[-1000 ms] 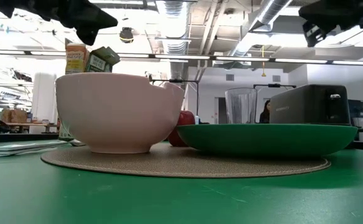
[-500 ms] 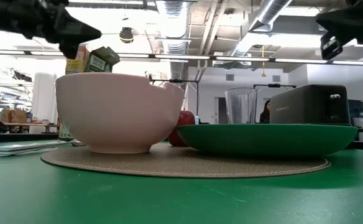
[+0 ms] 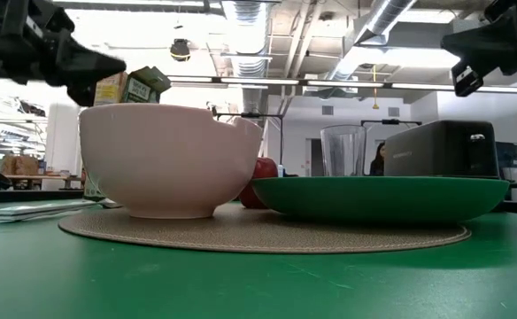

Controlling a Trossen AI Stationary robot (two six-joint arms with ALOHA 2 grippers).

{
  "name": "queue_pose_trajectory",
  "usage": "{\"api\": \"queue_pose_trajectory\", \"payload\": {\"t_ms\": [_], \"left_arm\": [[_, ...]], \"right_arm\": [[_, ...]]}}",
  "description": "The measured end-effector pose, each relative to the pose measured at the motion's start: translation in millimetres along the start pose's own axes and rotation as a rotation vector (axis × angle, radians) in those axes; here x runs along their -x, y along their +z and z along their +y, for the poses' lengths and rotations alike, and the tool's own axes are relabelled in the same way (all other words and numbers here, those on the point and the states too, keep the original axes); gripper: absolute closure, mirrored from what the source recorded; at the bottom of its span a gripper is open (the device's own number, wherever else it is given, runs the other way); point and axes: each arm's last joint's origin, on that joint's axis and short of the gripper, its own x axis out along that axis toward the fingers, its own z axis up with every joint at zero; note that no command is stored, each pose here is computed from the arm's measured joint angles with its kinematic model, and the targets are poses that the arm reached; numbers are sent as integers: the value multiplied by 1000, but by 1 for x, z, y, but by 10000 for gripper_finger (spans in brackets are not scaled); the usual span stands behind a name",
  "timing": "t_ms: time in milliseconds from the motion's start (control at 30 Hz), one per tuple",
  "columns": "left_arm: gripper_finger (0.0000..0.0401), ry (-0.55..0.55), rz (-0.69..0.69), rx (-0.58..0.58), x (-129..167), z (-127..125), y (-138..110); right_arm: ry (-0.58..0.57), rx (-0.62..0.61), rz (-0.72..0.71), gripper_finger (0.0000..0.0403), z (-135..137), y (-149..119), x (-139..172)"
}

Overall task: Arrange a breakfast setting
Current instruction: Return to Home Position

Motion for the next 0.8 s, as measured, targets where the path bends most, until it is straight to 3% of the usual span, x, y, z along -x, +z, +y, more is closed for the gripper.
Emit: {"api": "queue_pose_trajectory", "payload": {"t_ms": [133,300,500,800], "left_arm": [[401,-4,-11,21,0,2,-17],[401,-10,-14,15,0,2,-16],[401,-6,-18,11,0,2,-16],[401,-17,-15,-34,0,2,-17]], "right_arm": [[0,1,0,374,0,0,0],[-2,4,-2,367,-1,-5,-2],[-37,-30,-1,374,-9,-36,-9],[-55,-28,29,364,-11,-39,-9]]}}
